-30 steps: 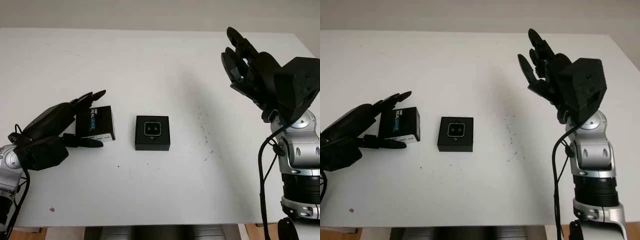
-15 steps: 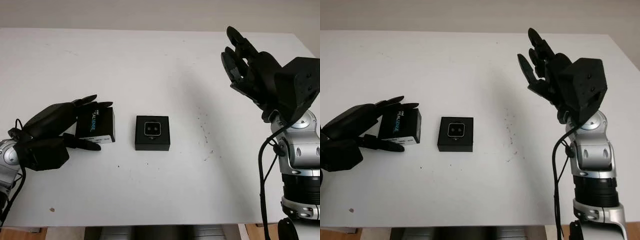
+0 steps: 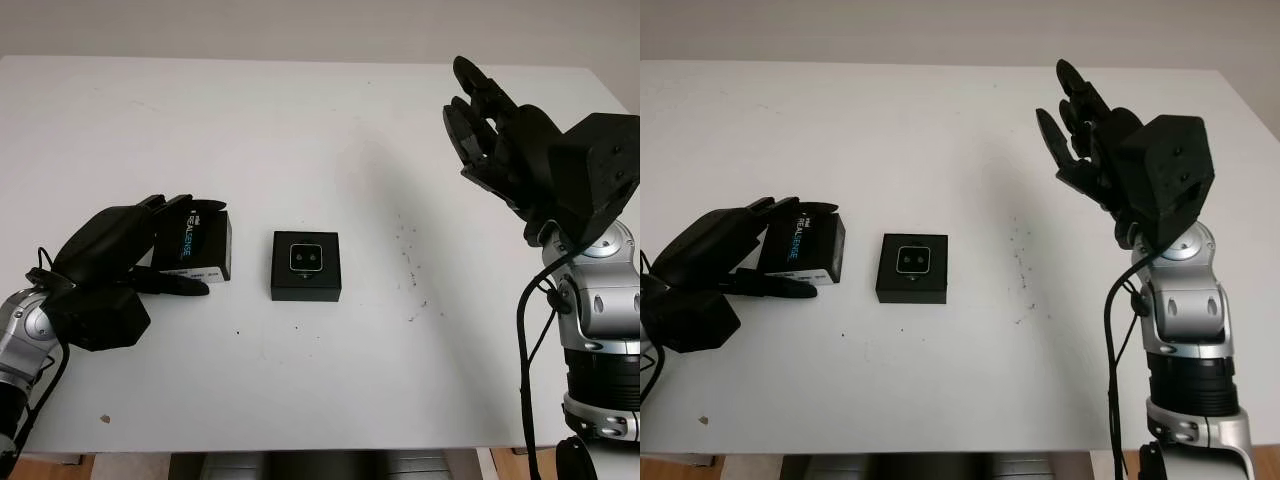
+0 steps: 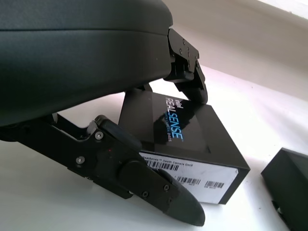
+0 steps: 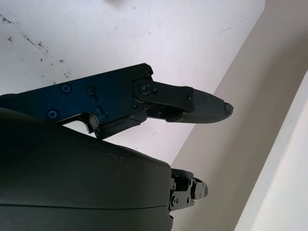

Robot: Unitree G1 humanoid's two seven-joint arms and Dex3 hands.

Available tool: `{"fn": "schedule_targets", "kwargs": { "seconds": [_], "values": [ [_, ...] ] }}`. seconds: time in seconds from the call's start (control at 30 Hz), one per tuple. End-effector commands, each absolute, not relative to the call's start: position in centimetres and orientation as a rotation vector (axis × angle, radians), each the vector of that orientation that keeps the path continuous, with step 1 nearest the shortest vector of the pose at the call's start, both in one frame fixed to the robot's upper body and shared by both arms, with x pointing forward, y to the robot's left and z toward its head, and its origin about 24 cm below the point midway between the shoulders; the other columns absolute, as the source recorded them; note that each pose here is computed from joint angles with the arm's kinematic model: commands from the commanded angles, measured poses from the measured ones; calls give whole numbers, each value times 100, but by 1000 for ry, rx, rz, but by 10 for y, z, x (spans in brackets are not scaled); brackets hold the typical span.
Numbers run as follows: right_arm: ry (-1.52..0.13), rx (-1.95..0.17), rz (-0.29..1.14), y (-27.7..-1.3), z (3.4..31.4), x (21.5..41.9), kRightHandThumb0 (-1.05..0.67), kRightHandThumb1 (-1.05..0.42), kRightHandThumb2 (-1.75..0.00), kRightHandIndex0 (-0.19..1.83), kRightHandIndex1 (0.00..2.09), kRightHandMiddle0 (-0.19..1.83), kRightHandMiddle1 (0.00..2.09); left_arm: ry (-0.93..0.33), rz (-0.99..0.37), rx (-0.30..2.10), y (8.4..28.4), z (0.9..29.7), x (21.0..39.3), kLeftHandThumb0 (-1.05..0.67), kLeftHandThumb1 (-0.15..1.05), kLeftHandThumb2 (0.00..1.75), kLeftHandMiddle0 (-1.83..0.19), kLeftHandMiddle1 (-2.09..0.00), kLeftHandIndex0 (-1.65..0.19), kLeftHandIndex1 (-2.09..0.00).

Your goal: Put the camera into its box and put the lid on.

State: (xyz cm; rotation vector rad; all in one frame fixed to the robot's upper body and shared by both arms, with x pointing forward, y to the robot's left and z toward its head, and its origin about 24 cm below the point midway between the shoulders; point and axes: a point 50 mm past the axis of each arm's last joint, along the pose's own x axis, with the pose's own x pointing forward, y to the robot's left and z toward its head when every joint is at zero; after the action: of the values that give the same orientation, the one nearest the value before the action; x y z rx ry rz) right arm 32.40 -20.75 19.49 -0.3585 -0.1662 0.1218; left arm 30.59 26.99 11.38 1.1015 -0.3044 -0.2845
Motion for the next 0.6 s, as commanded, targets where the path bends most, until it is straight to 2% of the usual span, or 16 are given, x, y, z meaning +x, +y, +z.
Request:
{"fn": "schedule_targets", "kwargs": {
  "seconds": [0.0, 0.23, 0.57],
  "values": [
    [-175, -369, 123, -207, 197, 322, -65, -105, -55, 4, 6, 1, 7, -305, -288, 1065, 267, 114, 307, -9, 97, 5, -30, -128, -30, -127],
    [-167, -386, 114, -207, 196, 322, -67, -105, -54, 4, 6, 3, 8, -305, -299, 959, 264, 129, 310, -11, 96, 5, -30, -134, -29, -132],
    [-153, -317, 122, -204, 190, 323, -68, -105, -52, 3, 5, 3, 7, -352, -305, 874, 256, 160, 317, -12, 94, 5, -30, -134, -31, -133]
  ]
}}
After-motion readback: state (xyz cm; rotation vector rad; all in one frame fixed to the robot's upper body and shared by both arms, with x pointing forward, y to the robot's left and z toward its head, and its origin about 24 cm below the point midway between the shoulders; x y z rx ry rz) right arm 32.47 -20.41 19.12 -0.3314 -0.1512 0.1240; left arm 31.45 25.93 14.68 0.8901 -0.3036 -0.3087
